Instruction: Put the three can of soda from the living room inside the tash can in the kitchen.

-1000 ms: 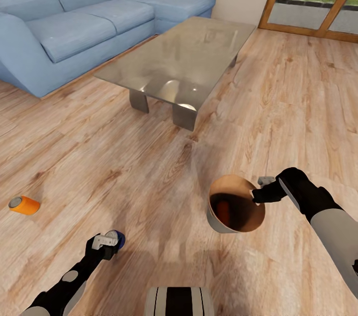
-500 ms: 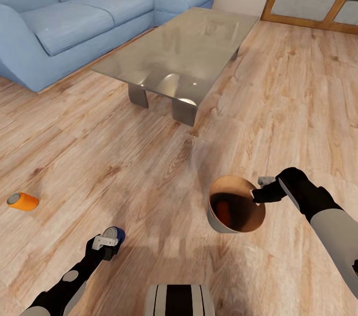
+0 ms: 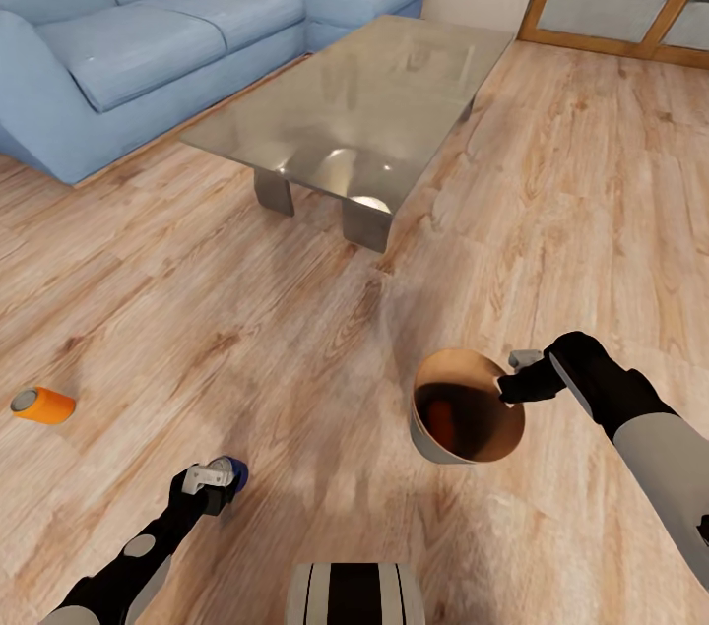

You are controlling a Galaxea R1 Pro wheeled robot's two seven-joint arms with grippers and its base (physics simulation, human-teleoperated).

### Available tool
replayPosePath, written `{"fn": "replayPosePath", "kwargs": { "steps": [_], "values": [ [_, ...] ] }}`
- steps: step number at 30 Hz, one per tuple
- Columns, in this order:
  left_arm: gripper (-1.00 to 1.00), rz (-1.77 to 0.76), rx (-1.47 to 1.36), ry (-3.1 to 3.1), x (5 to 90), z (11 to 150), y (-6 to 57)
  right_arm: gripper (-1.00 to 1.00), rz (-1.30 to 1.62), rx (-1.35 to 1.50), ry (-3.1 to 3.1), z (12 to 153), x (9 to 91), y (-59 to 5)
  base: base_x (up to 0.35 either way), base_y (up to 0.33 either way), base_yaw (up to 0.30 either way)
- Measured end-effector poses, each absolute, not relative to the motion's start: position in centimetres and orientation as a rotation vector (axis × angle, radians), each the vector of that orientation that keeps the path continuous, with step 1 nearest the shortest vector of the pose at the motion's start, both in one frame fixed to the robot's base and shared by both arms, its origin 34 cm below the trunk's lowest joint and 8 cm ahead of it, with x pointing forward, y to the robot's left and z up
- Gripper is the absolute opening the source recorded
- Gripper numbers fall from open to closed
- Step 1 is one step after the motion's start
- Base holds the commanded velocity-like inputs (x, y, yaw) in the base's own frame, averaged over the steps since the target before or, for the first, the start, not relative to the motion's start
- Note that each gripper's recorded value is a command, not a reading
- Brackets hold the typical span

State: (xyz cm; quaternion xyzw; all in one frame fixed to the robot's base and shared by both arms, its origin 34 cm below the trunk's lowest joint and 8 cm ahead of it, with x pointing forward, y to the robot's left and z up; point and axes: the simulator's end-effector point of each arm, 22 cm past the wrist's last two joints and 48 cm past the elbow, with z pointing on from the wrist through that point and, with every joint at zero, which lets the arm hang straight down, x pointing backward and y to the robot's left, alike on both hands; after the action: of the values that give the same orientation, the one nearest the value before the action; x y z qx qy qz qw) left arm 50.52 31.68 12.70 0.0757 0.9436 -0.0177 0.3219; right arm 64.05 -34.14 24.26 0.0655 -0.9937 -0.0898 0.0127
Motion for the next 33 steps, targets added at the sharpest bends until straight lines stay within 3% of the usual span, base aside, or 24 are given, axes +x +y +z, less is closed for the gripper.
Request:
{"fn": "replayPosePath", "kwargs": {
  "steps": [18, 19, 33],
  "values": [
    [1.00, -0.048, 0.199, 2.504, 49.6, 11.6, 31.7, -1.00, -0.286, 0.195, -3.079, 23.2, 63.6, -34.3, 0.006, 0.002, 0.000],
    [-1.00, -0.048, 0.197, 2.503, 49.6, 11.6, 31.7, -1.00, -0.286, 0.195, -3.079, 23.2, 63.6, -34.3, 0.000, 0.000, 0.000],
    [-1.00, -0.046, 0.200, 2.487, 50.3, 12.4, 31.7, -1.00, -0.270, 0.212, -3.092, 24.0, 63.9, -34.2, 0.000, 0.000, 0.000]
  ]
}}
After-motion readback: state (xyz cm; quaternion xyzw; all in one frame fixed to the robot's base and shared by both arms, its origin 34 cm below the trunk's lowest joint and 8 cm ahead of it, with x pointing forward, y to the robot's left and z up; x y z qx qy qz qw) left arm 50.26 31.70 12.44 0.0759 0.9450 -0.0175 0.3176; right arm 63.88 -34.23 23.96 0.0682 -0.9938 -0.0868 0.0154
